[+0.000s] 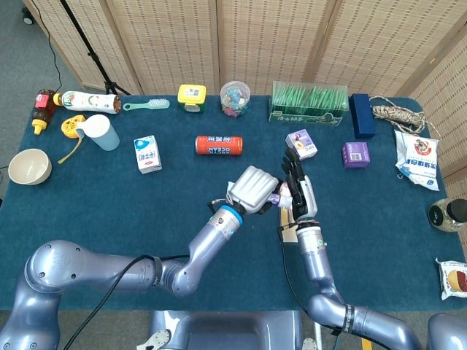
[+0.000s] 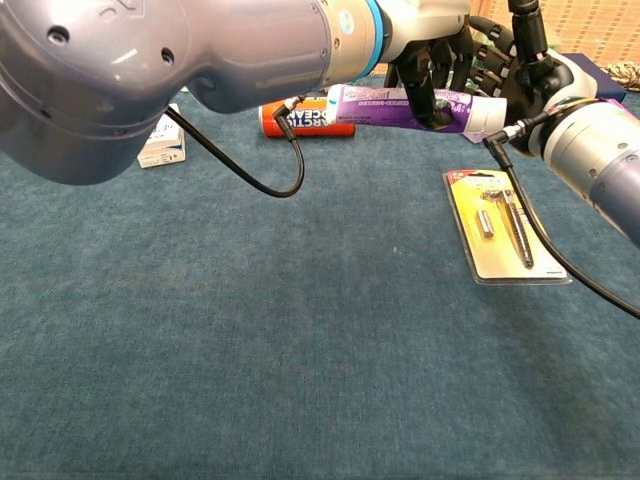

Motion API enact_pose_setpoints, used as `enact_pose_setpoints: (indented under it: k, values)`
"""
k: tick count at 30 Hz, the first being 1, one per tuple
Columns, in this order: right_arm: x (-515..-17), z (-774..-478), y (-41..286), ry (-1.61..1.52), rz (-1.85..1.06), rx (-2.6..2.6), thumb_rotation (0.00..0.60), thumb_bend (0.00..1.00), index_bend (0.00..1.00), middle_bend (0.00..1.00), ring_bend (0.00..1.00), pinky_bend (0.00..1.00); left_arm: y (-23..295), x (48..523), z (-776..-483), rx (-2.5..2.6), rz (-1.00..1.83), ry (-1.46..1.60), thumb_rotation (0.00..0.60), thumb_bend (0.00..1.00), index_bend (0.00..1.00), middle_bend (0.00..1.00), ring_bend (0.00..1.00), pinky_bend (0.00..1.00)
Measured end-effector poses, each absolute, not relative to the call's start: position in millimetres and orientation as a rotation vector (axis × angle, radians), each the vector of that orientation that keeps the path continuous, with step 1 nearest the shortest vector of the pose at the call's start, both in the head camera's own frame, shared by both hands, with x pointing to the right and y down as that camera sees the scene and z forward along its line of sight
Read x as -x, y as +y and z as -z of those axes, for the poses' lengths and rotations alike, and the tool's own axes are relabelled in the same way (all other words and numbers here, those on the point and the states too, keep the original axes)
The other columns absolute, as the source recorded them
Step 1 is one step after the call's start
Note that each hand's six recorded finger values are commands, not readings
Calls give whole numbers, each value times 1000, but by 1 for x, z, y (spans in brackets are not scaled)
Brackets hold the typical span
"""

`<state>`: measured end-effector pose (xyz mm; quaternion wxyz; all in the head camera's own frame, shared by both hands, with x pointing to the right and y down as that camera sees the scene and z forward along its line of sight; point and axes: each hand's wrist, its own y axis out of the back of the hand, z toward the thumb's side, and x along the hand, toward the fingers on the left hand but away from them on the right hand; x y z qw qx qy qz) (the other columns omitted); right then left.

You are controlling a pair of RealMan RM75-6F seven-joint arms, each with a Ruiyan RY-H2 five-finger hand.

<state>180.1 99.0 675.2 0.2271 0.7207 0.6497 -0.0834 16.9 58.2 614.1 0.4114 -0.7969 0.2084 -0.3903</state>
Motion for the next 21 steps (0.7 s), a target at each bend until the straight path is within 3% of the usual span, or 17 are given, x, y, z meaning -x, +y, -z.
enact_pose_setpoints:
  k: [21]
  values:
    - [-177, -678, 97, 1775, 197, -1952, 180, 0, 0, 0, 0, 0, 61, -22, -617, 2025, 982, 554, 600, 383, 662, 553, 571, 529]
